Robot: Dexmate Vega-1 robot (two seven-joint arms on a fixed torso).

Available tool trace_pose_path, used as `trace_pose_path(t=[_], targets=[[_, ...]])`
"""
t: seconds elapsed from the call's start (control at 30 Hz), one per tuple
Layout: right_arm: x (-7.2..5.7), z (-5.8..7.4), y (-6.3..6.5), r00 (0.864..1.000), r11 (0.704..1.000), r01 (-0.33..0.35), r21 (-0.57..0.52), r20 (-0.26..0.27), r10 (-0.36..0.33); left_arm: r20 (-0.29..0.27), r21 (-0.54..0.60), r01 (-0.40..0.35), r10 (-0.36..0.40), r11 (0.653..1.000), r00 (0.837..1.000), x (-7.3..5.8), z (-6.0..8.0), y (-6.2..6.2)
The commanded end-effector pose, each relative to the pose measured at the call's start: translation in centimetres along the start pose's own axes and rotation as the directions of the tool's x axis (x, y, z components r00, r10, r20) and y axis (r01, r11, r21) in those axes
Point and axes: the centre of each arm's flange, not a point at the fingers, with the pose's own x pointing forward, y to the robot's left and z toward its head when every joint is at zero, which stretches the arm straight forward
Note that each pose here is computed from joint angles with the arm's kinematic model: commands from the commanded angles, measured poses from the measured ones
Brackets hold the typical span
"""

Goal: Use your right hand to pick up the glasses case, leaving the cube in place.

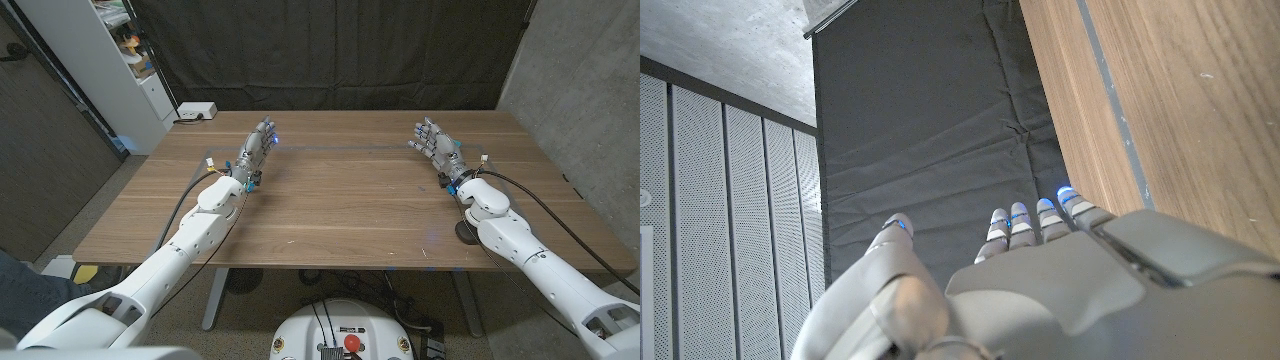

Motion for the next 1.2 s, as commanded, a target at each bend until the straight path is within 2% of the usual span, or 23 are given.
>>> trace_pose_path(t=[0.03, 0.47, 0.77, 1.2], targets=[[-0.7, 0.5, -0.3, 1.000, 1.000, -0.013, -0.024, 0.006, 0.013, -0.005, 0.004, 0.005, -0.005, 1.000, 1.000, 0.2, 0.0, 0.1], [-1.7, 0.8, -0.7, 1.000, 0.999, -0.011, -0.037, 0.012, 0.012, -0.004, 0.007, 0.016, -0.016, 1.000, 1.000, 0.5, -0.1, 0.1], [-2.4, 0.9, -0.4, 1.000, 0.999, -0.021, -0.045, 0.010, 0.022, -0.005, 0.005, 0.016, -0.016, 1.000, 1.000, 0.4, -0.3, 0.5], [-3.4, 1.4, 0.1, 0.999, 0.998, -0.035, -0.059, 0.036, 0.037, -0.004, 0.007, 0.020, -0.020, 1.000, 1.000, 0.3, -0.1, 0.9]])
